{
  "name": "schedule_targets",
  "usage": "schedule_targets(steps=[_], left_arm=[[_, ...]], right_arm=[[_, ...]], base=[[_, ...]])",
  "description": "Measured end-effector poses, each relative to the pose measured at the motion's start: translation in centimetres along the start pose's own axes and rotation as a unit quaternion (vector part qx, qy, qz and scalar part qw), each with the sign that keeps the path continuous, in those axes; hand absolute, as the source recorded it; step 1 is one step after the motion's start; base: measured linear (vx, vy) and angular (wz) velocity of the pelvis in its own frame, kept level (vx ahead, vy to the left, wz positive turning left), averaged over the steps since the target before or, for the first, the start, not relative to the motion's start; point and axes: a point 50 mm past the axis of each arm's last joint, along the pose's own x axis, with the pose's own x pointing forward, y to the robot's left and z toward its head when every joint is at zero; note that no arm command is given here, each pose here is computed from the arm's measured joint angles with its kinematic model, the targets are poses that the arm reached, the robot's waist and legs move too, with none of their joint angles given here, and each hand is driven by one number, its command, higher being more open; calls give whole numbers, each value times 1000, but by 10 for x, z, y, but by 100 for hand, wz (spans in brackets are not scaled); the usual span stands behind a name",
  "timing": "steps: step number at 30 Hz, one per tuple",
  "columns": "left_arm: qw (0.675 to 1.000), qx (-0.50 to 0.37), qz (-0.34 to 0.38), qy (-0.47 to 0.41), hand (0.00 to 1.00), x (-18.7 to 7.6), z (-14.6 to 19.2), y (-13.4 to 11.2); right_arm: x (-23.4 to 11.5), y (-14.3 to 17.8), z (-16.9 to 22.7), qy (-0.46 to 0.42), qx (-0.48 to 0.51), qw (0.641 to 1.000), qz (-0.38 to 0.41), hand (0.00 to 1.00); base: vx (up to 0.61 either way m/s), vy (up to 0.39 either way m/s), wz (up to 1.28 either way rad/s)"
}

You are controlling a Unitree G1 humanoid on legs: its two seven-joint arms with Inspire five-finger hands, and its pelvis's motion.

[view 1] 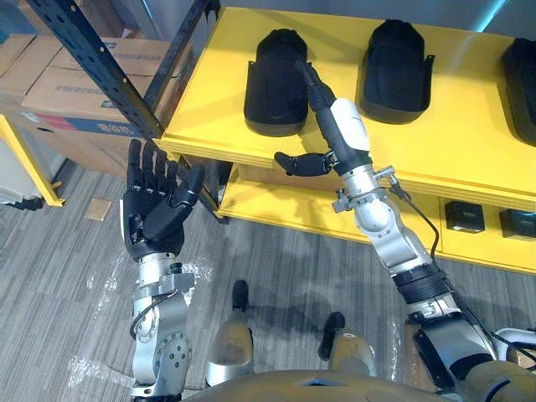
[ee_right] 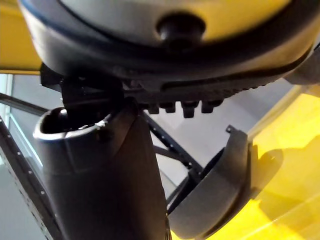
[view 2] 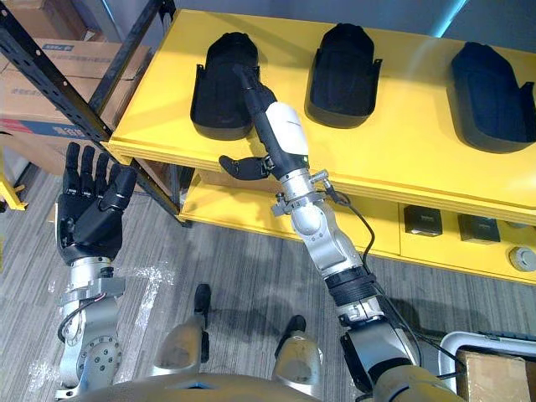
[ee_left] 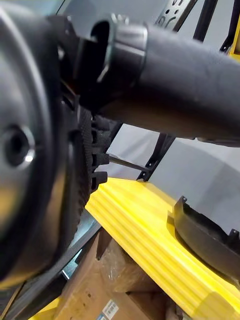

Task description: Walk over and take three plastic housings, then place them on the shelf

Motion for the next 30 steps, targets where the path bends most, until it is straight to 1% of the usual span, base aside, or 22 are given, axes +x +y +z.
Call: schedule_targets(steps=[4,6,9,14,16,19,27,30], left_arm=[[1000,-5,-2,4,100,-2,-3,-2],[1000,-10,-4,6,100,-3,-4,-5],[1000,-16,5,4,100,-4,-5,-5],[1000,-23,12,3,100,-5,-7,-6],[1000,-25,12,4,100,-5,-7,-7],[1000,-26,14,5,100,-5,-8,-8],[999,-25,23,6,100,-5,-8,-6],[999,-27,14,11,100,-5,-10,-10]], right_arm=[[16,-6,-11,27,-29,999,-33,100],[21,-9,-17,44,-37,997,-50,100],[25,-12,-19,48,-40,996,-65,100],[37,-17,-18,45,-47,995,-73,100],[45,-24,-16,39,-56,994,-81,100],[49,-32,-23,49,-75,993,-79,100],[57,-35,-41,89,-93,989,-68,100],[64,-46,-43,84,-106,988,-72,100]], base=[[-13,-21,10],[-2,-23,12],[0,-6,1],[-1,-22,5],[-21,-28,7],[-8,-27,16],[14,-32,5],[-4,-32,8]])
